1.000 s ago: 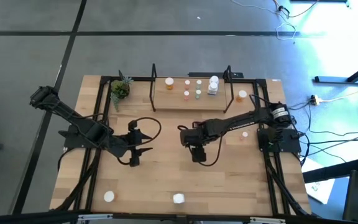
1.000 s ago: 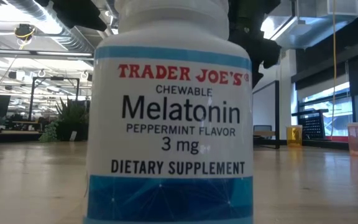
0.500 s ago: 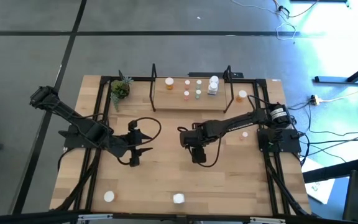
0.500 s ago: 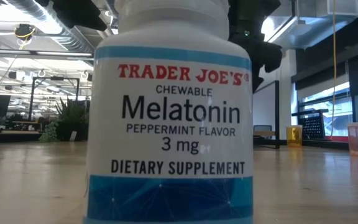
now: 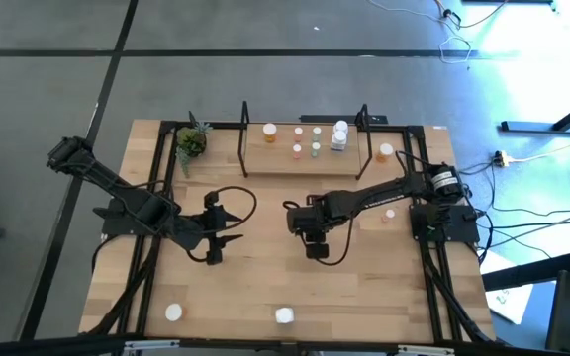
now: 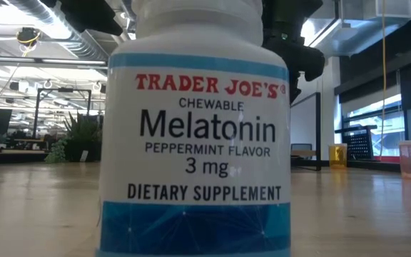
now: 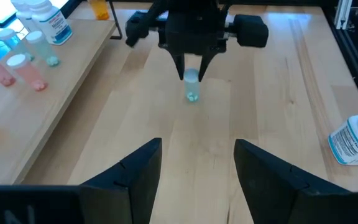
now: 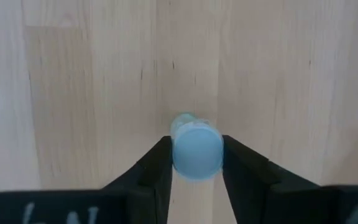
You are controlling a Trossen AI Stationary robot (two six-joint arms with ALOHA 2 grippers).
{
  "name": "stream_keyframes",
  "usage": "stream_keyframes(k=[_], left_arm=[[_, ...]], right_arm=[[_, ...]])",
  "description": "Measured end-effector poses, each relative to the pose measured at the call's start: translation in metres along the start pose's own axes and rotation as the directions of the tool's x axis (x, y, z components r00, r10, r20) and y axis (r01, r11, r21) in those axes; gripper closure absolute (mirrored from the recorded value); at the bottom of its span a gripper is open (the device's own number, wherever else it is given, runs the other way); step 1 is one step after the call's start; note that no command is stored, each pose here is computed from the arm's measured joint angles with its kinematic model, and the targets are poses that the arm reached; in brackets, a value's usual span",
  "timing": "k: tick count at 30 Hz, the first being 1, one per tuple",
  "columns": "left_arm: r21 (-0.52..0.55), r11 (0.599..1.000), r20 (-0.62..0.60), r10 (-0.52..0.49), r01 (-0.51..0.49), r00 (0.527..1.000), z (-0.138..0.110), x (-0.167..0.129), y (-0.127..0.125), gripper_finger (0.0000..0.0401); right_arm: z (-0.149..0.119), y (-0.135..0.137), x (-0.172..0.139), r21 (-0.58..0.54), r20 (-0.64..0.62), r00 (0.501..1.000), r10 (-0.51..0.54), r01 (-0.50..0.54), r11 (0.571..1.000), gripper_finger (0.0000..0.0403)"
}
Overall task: Pick and place medicine bottles onto shelf by color
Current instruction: Put the green pill bottle on the shelf aligned with the green bottles
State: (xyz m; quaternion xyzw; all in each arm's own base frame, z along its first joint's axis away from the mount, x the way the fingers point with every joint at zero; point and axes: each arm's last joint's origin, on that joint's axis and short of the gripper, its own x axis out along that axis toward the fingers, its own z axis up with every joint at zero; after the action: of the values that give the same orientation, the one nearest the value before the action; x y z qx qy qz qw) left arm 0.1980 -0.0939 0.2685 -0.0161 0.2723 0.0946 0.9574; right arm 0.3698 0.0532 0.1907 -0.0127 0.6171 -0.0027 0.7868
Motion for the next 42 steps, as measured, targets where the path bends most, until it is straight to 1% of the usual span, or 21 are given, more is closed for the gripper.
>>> stream_keyframes(k=[5,9,14,17,22,25,31,42], left_arm=[[0.0,1.0,0.001,0.0,0.0,1.0,0.0,0.0,0.0,0.0206],[0.0,1.0,0.001,-0.001,0.001,1.0,0.0,0.0,0.0,0.0206],[0.0,1.0,0.0,0.0,0.0,1.0,0.0,0.0,0.0,0.0206],[0.0,1.0,0.0,0.0,0.0,1.0,0.0,0.0,0.0,0.0206],[0.0,1.0,0.001,0.0,0.0,1.0,0.0,0.0,0.0,0.0206],[0.0,1.0,0.001,0.0,0.0,1.0,0.0,0.0,0.0,0.0206],[-0.001,1.0,0.001,-0.001,0.001,1.0,0.0,0.0,0.0,0.0206],[0.0,1.0,0.001,0.0,0.0,1.0,0.0,0.0,0.0,0.0206]], right_arm=[[0.001,-0.008,-0.019,0.017,-0.003,0.999,-0.048,0.048,0.999,0.0281],[0.005,-0.026,-0.04,0.052,-0.014,0.996,-0.088,0.088,0.995,0.0281],[0.007,-0.061,-0.059,0.075,0.015,0.994,-0.11,0.109,0.991,0.0282],[0.005,-0.088,-0.064,0.121,0.025,0.995,-0.098,0.094,0.988,0.0282],[-0.003,-0.13,-0.07,0.224,0.026,0.993,-0.116,0.107,0.969,0.0282],[-0.006,-0.146,-0.07,0.266,0.03,0.991,-0.128,0.116,0.957,0.0282],[-0.008,-0.163,-0.071,0.322,0.056,0.987,-0.151,0.125,0.939,0.0282],[-0.013,-0.178,-0.068,0.358,0.056,0.985,-0.166,0.136,0.924,0.0282]])
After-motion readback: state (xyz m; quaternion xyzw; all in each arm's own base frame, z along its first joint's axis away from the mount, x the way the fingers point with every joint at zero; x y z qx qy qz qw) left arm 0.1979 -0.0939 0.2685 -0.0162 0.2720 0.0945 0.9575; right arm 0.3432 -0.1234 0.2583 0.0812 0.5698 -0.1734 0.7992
